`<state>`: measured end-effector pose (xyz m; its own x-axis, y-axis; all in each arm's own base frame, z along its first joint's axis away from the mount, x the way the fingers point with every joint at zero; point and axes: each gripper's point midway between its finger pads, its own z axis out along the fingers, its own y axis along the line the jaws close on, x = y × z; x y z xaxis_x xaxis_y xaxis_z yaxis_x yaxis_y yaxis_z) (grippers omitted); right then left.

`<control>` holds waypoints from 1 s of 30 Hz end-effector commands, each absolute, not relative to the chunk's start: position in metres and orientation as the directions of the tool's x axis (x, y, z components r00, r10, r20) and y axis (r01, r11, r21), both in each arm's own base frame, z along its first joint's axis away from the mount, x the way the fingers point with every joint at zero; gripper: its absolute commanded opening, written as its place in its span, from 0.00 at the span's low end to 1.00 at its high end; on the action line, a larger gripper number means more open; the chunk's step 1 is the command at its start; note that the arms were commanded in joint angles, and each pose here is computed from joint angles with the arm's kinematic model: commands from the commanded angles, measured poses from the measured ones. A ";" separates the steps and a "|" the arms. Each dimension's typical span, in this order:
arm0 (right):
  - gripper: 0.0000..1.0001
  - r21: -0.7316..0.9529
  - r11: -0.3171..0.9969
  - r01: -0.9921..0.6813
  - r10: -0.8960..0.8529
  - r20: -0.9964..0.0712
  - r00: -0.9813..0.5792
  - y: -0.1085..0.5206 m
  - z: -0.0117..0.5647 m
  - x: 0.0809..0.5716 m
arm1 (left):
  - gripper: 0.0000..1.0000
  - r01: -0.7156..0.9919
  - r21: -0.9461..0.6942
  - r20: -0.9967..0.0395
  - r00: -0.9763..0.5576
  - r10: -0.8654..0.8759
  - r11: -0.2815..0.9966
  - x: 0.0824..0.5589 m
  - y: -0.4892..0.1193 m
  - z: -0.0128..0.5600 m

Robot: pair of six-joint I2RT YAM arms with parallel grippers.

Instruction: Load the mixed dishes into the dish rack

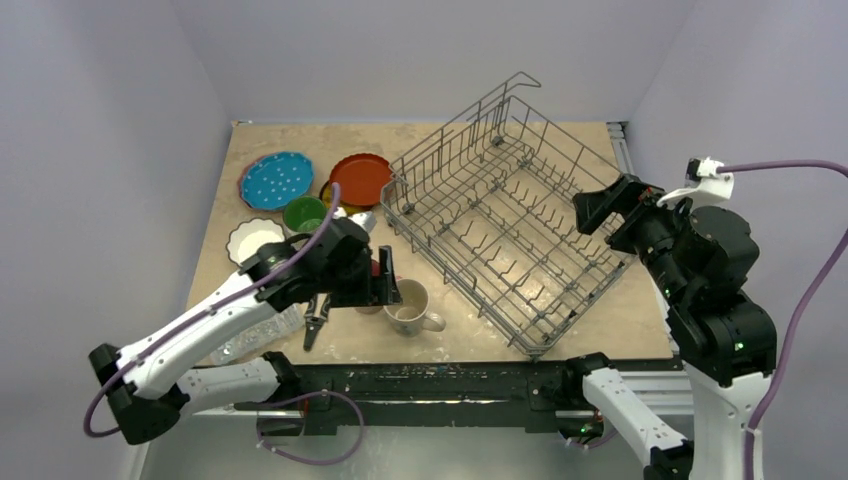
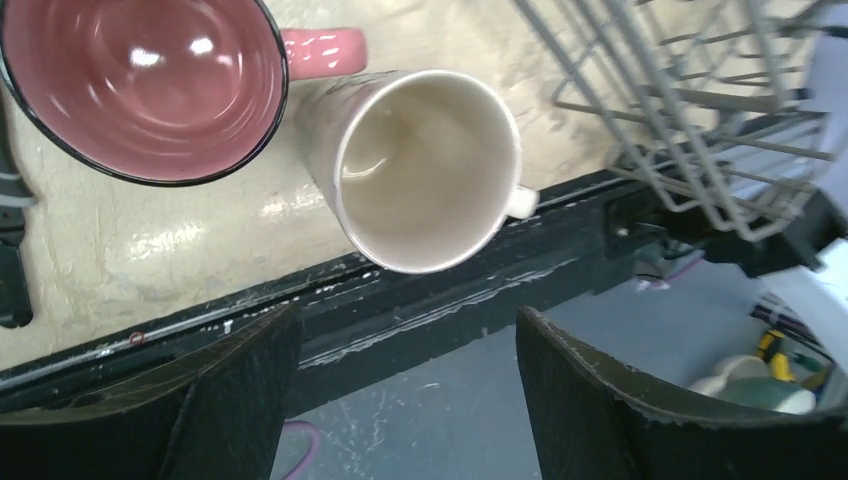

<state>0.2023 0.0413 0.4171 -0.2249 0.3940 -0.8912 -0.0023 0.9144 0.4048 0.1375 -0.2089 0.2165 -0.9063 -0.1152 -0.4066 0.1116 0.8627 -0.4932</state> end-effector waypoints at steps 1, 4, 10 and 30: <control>0.98 0.435 0.900 0.000 0.420 -0.868 -0.266 0.047 0.413 0.204 | 0.74 0.030 -0.393 -0.370 -0.920 -0.129 0.919 0.142 -0.209 0.193; 0.98 0.440 0.898 -0.018 0.419 -0.867 -0.269 0.049 0.413 0.199 | 0.71 0.000 -0.359 -0.375 -0.916 -0.145 0.933 0.148 -0.206 0.182; 0.98 0.450 0.893 -0.015 0.430 -0.862 -0.268 0.048 0.409 0.193 | 0.65 -0.023 -0.315 -0.349 -0.927 -0.138 0.949 0.157 -0.216 0.154; 0.98 0.446 0.895 -0.010 0.411 -0.833 -0.371 0.058 0.377 0.200 | 0.21 -0.001 -0.092 -0.240 -0.970 -0.023 0.996 0.150 -0.229 0.096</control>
